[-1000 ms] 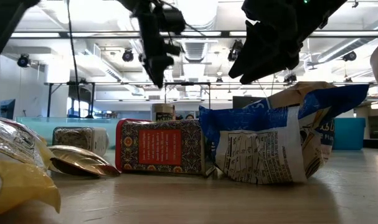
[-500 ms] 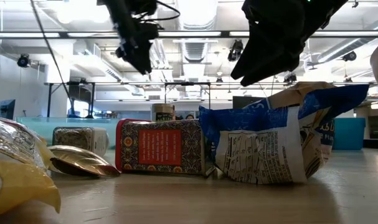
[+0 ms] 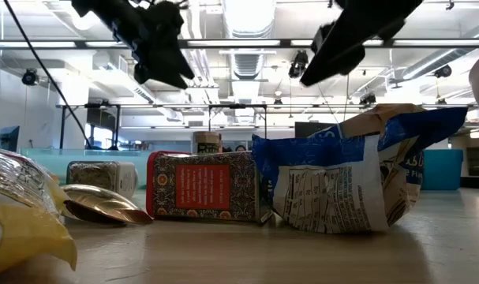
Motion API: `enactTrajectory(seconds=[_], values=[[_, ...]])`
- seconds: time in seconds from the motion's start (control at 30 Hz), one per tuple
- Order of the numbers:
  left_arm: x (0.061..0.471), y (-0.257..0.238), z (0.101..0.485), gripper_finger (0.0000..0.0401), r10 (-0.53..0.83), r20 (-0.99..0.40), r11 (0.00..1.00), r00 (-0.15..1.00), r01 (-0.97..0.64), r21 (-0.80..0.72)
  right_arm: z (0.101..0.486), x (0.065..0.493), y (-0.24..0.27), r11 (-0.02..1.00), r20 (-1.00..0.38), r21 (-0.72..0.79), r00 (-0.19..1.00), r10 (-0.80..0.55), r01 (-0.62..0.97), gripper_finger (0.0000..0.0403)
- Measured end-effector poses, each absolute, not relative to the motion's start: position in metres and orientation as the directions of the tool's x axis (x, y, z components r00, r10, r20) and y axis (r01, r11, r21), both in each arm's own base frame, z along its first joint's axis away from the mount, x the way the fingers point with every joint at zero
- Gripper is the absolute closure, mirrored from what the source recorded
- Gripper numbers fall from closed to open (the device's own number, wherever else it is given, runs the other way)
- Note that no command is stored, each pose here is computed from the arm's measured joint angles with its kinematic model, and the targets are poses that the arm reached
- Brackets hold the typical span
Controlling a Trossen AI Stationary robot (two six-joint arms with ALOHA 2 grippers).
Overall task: Pick & Place Food Item
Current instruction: Put the blue noodle pack into the blue bin
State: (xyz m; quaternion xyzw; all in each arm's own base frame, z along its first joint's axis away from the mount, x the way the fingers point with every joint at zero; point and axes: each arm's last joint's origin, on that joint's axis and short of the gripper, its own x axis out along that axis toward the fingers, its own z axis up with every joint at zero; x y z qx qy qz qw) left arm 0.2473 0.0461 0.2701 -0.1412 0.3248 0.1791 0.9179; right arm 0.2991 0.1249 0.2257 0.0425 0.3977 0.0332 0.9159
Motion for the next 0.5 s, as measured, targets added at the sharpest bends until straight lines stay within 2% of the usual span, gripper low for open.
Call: enactTrajectory(seconds=[0.27,0.5], values=[[0.249,0.029,0.254,0.0201,0.188,-0.628,0.916,0.755,-0.365,-0.164,0.229,0.296,0.157,0.965,-0.734,-0.026,0.66,0.158,-0.259,0.0129],[0.248,0.03,0.25,0.0201,0.208,-0.625,0.9,0.752,-0.398,-0.179,0.221,0.32,0.201,0.884,-0.747,-0.148,0.636,0.194,-0.443,0.0129]])
